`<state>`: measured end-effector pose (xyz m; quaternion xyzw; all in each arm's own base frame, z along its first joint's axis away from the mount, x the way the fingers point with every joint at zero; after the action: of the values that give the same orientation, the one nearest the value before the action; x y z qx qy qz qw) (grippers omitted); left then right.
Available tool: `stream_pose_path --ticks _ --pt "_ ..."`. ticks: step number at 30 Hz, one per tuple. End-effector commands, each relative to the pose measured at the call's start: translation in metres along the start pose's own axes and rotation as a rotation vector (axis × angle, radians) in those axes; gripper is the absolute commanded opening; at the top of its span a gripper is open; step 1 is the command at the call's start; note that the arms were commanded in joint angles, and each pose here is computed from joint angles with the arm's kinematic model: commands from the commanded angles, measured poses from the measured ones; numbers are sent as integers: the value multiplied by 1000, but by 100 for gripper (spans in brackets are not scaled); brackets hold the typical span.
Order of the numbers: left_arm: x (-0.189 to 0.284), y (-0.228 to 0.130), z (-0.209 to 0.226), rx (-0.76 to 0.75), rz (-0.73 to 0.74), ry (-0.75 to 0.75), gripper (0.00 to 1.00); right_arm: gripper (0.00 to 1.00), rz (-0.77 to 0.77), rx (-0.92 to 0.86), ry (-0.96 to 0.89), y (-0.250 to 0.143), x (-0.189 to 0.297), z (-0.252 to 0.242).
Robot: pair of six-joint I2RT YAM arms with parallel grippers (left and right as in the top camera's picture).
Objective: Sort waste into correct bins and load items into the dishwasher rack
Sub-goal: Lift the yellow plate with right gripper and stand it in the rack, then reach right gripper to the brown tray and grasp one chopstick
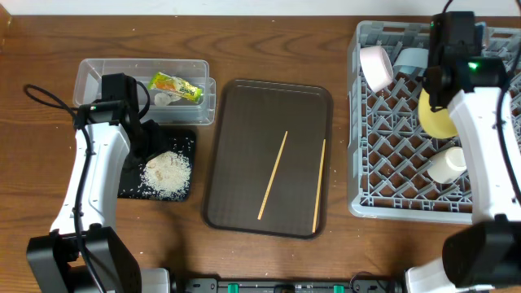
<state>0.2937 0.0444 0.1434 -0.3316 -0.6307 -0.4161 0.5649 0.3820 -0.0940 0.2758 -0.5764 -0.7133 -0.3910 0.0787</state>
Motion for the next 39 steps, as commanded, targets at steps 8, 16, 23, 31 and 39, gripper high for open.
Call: stream_pose_path --ticks 8,16,23,31,39 --pt "4 1 2 12 -14 4 64 8 65 -39 114 -5 -19 61" --pt "4 0 2 12 -11 5 64 71 20 -318 173 4 2 47" --pt "4 0 2 12 -12 5 64 72 -77 -406 711 20 79 55" --pt "4 0 2 12 -12 5 64 70 94 -227 1137 -13 154 123" --pt "4 0 2 12 -11 6 64 69 289 15 1072 -67 177 199"
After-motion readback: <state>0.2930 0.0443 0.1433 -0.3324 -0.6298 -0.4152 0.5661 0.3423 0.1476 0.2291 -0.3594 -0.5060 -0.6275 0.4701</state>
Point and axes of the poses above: each gripper's point midway between its finger pads, its own x axis back along the fingers, its own z axis along the line the jaws close on, y = z × x, the point moved 4 cm from there along x, back along the fingers, and after that the axes turned 7 degrees about -x, right-handed, at the moved point
